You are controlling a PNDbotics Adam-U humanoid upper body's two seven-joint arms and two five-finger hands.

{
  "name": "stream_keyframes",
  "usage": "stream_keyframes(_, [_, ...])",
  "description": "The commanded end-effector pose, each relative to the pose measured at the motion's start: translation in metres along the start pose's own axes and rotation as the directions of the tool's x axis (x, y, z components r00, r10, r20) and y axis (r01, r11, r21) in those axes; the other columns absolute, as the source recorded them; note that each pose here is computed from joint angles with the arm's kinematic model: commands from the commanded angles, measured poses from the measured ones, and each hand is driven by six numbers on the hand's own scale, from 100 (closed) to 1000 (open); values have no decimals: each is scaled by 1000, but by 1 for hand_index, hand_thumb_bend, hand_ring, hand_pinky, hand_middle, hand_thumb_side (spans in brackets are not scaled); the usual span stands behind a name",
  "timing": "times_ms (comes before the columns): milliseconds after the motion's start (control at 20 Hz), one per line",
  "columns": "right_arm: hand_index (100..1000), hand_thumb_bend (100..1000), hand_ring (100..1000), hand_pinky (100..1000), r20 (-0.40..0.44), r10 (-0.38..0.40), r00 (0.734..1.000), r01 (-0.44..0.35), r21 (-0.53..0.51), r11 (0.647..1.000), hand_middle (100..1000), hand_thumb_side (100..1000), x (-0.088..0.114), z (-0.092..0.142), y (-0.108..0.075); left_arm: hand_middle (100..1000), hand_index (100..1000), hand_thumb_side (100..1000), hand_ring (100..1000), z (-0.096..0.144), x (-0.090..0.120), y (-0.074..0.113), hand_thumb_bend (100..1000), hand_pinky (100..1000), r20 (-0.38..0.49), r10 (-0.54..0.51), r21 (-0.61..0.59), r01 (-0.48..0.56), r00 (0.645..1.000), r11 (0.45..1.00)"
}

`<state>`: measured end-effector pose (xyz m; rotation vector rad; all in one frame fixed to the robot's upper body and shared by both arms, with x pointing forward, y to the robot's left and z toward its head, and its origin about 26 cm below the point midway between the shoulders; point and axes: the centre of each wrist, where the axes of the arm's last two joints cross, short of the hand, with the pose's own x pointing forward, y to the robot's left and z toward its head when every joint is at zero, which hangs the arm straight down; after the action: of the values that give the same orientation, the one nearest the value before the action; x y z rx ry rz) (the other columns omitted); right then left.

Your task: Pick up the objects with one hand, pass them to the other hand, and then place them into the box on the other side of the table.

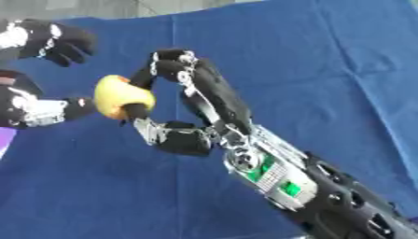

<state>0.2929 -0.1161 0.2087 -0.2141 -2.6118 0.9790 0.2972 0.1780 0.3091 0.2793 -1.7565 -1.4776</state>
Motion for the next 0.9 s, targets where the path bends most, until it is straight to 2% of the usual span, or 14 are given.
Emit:
stream_keyframes(50, [567,100,582,824,40,1,999,-1,-12,1000,448,100,7,-7,-8,804,922,558,814,3,4,5,486,834,21,-13,-37,14,1000,999])
stream_keyframes(450, [568,100,582,825,71,-19,997,20,-11,1000,448,100,17,-10,-12,803,903,551,814,1,4,0,333,831,-49,-19,-72,15,999,997])
stream_keyframes(650, [568,100,582,826,78,-29,996,29,-1,1000,449,100,19,-11,-12,798,900,556,809,-3,9,-2,308,826,-60,-24,-58,21,998,998])
stream_keyframes(900, [569,100,582,827,86,-38,996,37,15,999,449,100,18,-9,-11,764,882,546,803,-7,13,-4,294,825,-21,0,-53,-1,1000,999])
